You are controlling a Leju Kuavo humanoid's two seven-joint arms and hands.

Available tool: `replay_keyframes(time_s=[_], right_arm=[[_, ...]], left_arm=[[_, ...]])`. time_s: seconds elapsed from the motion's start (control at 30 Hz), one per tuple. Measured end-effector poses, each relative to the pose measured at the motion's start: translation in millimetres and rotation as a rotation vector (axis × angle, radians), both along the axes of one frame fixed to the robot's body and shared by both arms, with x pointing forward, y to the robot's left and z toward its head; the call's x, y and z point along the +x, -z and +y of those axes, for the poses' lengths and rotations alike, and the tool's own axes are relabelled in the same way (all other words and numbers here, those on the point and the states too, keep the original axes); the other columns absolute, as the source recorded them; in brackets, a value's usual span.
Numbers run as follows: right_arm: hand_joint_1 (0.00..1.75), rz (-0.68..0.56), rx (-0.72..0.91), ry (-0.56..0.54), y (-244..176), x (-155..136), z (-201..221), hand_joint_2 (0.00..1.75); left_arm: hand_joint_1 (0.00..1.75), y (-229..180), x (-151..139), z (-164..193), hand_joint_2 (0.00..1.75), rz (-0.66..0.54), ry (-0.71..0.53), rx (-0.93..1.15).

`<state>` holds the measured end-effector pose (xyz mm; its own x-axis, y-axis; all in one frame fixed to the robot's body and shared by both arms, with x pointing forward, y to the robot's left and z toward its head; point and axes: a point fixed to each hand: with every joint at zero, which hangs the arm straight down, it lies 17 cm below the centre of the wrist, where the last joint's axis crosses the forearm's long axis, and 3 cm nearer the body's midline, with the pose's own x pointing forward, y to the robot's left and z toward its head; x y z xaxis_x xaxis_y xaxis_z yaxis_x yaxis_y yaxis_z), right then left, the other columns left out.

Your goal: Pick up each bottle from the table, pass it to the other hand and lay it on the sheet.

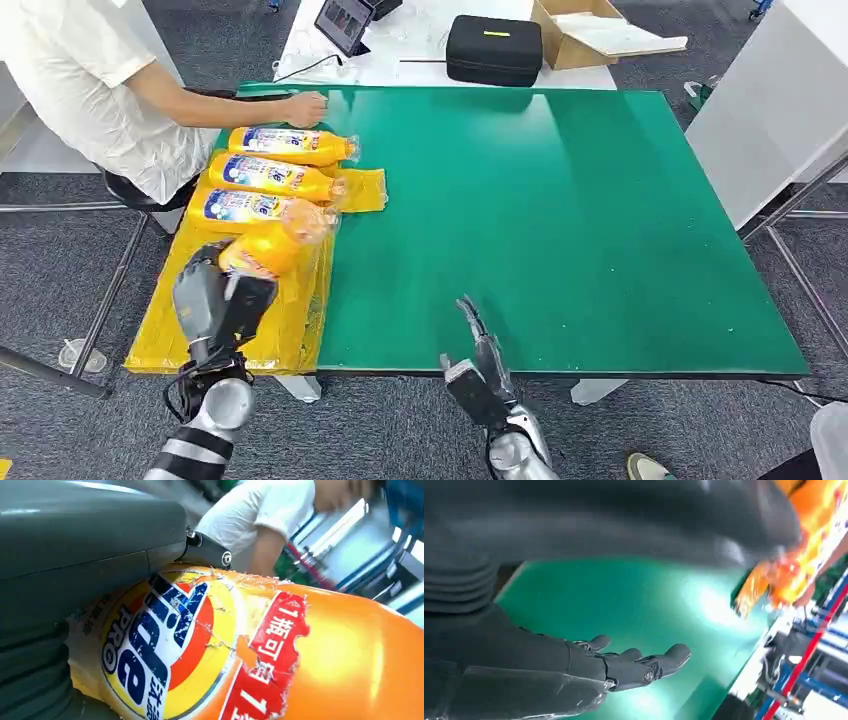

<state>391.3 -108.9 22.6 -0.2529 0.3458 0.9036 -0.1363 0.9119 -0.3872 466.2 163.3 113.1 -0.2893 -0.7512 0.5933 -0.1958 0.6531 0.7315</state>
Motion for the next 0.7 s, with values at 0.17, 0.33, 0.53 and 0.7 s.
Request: replay_keyframes(time_s=[0.17,0.33,0.53,0.7], right_arm=[[0.00,0.002,0.023,0.010,-3,5,-6,0.00],[0.00,0.003,0.041,0.023,-4,7,-8,0.00],[0.00,0.004,0.051,0.035,-5,8,-9,0.00],[0.00,0.003,0.062,0.021,-6,7,-5,0.00]], left_arm=[[1.75,60,16,2,1.75,0.163,0.080,0.310],[1.75,90,20,14,1.75,0.262,0.109,0.391],[1.75,102,23,22,1.75,0.297,0.117,0.432],[0.00,118,21,21,1.75,0.379,0.159,0.457]])
